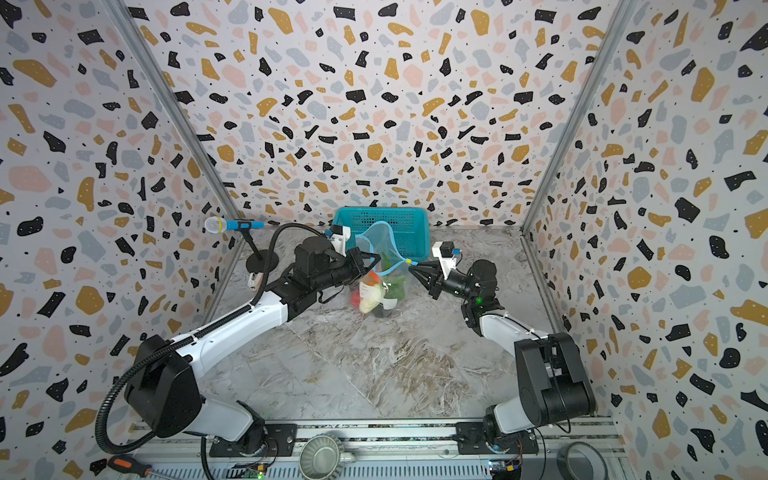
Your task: Place the food in the zip-top bag and seal the zipper
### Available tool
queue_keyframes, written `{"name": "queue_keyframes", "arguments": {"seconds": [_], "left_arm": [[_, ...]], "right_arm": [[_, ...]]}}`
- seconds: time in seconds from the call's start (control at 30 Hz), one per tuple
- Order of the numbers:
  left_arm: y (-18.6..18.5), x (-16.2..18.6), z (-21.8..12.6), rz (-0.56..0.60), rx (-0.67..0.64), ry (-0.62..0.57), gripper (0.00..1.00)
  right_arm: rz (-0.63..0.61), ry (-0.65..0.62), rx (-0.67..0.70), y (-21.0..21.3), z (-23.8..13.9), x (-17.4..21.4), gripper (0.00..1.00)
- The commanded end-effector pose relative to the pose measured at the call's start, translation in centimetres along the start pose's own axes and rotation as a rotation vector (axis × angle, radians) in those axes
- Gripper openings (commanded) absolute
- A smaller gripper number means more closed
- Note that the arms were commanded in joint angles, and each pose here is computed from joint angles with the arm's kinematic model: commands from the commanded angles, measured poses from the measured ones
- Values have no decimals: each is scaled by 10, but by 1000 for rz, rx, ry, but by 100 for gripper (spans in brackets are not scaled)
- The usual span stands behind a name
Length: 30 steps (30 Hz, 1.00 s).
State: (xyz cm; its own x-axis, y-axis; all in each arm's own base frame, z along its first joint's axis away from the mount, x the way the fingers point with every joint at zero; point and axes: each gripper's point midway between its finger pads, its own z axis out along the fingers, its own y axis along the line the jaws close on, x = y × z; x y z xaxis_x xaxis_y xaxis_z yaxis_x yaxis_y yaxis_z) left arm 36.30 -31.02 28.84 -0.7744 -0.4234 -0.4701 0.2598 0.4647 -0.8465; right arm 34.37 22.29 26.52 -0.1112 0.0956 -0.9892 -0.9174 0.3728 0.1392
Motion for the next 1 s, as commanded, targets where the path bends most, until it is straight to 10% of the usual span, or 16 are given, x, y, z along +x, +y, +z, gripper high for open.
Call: {"name": "queue_keyframes", "arguments": {"seconds": [0.0,0.3,0.43,0.7,0.97], "left_arm": [[-21,-9,-11,31,63,-40,0],[-20,-10,-18,42,43,-51,0],[-20,-14,-26,96,6,-63,17],[-36,-46,-57,499,-155,20,56],[-71,-55,-35,812,-62,113,57]], "right_arm": [[-81,-52,-42,11,3,-28,12],[-178,-60,-76,21,6,-42,0],[-221,-49,-115,28,9,-52,0],[-216,51,-185,27,18,-67,0],[-229,111,-246,28,19,-75,0]]}}
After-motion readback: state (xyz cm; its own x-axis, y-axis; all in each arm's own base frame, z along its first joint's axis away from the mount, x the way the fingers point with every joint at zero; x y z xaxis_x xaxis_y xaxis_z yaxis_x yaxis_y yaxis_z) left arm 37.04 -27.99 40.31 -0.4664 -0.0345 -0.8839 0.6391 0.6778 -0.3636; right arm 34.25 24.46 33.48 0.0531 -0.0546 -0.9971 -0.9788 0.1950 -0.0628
